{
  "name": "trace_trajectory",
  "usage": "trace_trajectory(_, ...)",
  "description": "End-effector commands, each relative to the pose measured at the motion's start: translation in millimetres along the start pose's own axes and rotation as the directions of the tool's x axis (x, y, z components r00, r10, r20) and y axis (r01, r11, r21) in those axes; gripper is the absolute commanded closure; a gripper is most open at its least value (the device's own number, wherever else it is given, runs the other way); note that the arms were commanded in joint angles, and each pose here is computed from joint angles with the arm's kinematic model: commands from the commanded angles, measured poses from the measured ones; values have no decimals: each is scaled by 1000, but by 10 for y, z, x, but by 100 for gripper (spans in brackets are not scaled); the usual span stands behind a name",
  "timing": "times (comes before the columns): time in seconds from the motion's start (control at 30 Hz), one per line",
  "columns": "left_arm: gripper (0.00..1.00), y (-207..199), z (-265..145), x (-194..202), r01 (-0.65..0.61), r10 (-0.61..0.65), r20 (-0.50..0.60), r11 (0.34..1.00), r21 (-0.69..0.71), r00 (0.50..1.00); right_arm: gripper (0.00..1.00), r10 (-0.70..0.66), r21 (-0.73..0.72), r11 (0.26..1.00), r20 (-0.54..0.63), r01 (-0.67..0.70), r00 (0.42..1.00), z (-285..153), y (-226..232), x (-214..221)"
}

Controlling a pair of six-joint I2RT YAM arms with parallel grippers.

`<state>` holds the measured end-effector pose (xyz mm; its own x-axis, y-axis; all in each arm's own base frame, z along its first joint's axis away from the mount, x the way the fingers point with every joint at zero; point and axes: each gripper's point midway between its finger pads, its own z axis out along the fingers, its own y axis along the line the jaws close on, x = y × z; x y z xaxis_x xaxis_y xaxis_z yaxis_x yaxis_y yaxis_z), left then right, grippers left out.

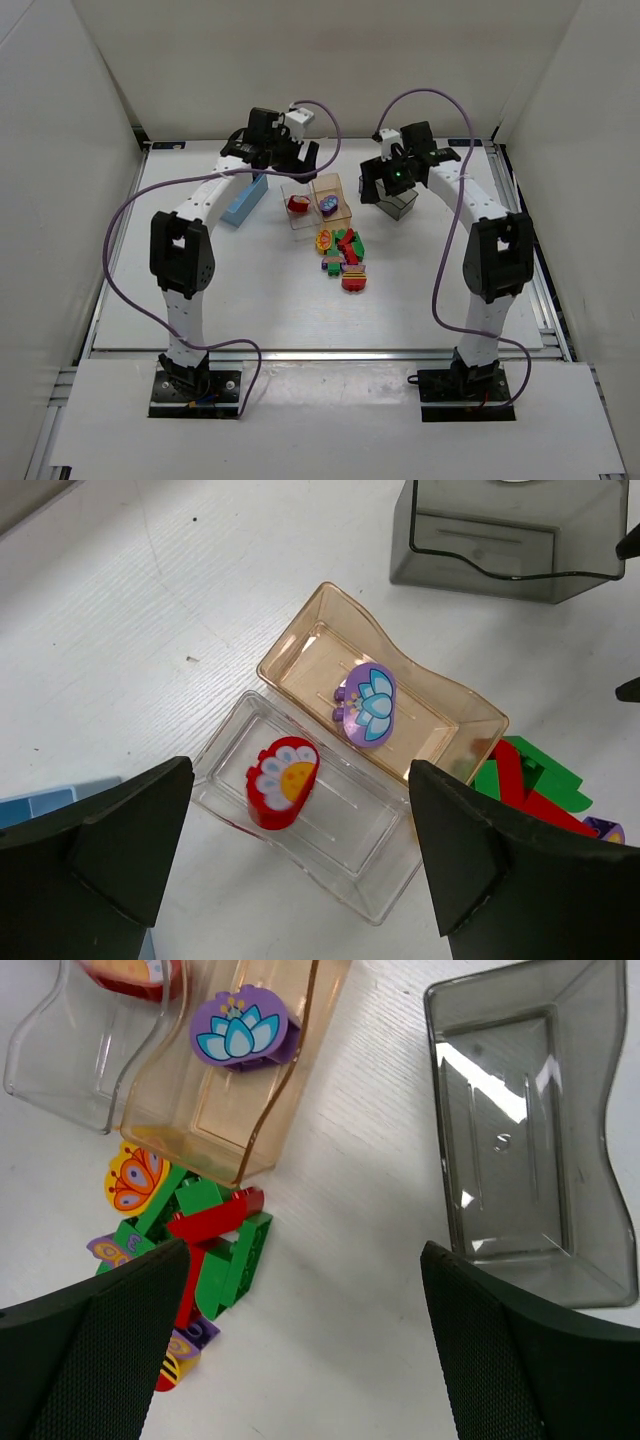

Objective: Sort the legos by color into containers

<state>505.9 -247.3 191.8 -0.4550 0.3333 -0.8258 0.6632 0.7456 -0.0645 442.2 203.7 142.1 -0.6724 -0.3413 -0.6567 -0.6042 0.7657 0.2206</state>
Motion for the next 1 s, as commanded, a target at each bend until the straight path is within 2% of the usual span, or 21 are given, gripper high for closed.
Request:
trace_trajectory(0.0, 1, -64, -290, -230, -9, 10, 51, 1000, -19, 999, 1, -35, 15, 999, 77, 33, 996, -272, -29, -165)
trace_trajectory(0.17, 3, -34, -617, -369, 39, -32, 110, 997, -65, 993, 1, -88, -30, 995, 83, 91, 993, -376, 46, -83)
trace_trajectory(0.23, 4, 21, -851, -487, 130, -115, 159, 988, -87, 981, 3, -145, -118, 981, 84, 154, 986, -429, 225, 25)
trace_trajectory(0.33, 3, 165, -1105, -448, 231, -207, 182, 965, -124, 961, 5, -222, -233, 944, 76, 234, 972, -524, 497, 299)
trace_trajectory(0.37, 1, 182, -1249, -415, 241, -214, 188, 961, -137, 959, 6, -308, -286, 903, 92, 321, 947, -597, 667, 381)
trace_trajectory(0.43, 1, 192, -1375, -347, 240, -211, 180, 958, -155, 961, 9, -385, -367, 845, 88, 389, 919, -621, 841, 656)
trace_trajectory(0.47, 1, 171, -1507, -361, 231, -199, 192, 960, -161, 961, 11, -471, -404, 776, 139, 484, 871, -645, 944, 732)
trace_trajectory(0.53, 1, 182, -1570, -183, 226, -199, 155, 957, -182, 968, 14, -528, -460, 718, 129, 522, 840, -685, 1104, 1054)
trace_trajectory(0.57, 0, 161, -1642, -168, 219, -191, 157, 958, -188, 969, 14, -582, -451, 679, 149, 579, 799, -707, 1122, 1108)
trace_trajectory(0.67, 0, 51, -1673, 42, 180, -167, 93, 973, -145, 981, 15, -642, -462, 628, 148, 627, 752, -667, 1167, 1376)
trace_trajectory(0.77, 1, -209, -1669, 249, 136, -136, 28, 991, -11, 990, 15, -710, -447, 557, 181, 700, 681, -642, 1135, 1497)
trace_trajectory(0.8, 1, -362, -1701, 264, 121, -124, 29, 991, 64, 992, 15, -750, -440, 505, 202, 742, 630, -634, 1118, 1513)
trace_trajectory(0.83, 1, -466, -1673, 406, 124, -123, -12, 987, 106, 992, 15, -764, -442, 486, 205, 754, 612, -634, 1108, 1537)
trace_trajectory(0.9, 1, -677, -1647, 505, 93, -86, -50, 978, 186, 995, 15, -789, -451, 455, 196, 768, 583, -637, 1070, 1576)
trace_trajectory(0.97, 5, -936, -1614, 669, 72, -48, -100, 964, 257, 994, 15, -782, -475, 469, 169, 745, 600, -627, 1043, 1609)
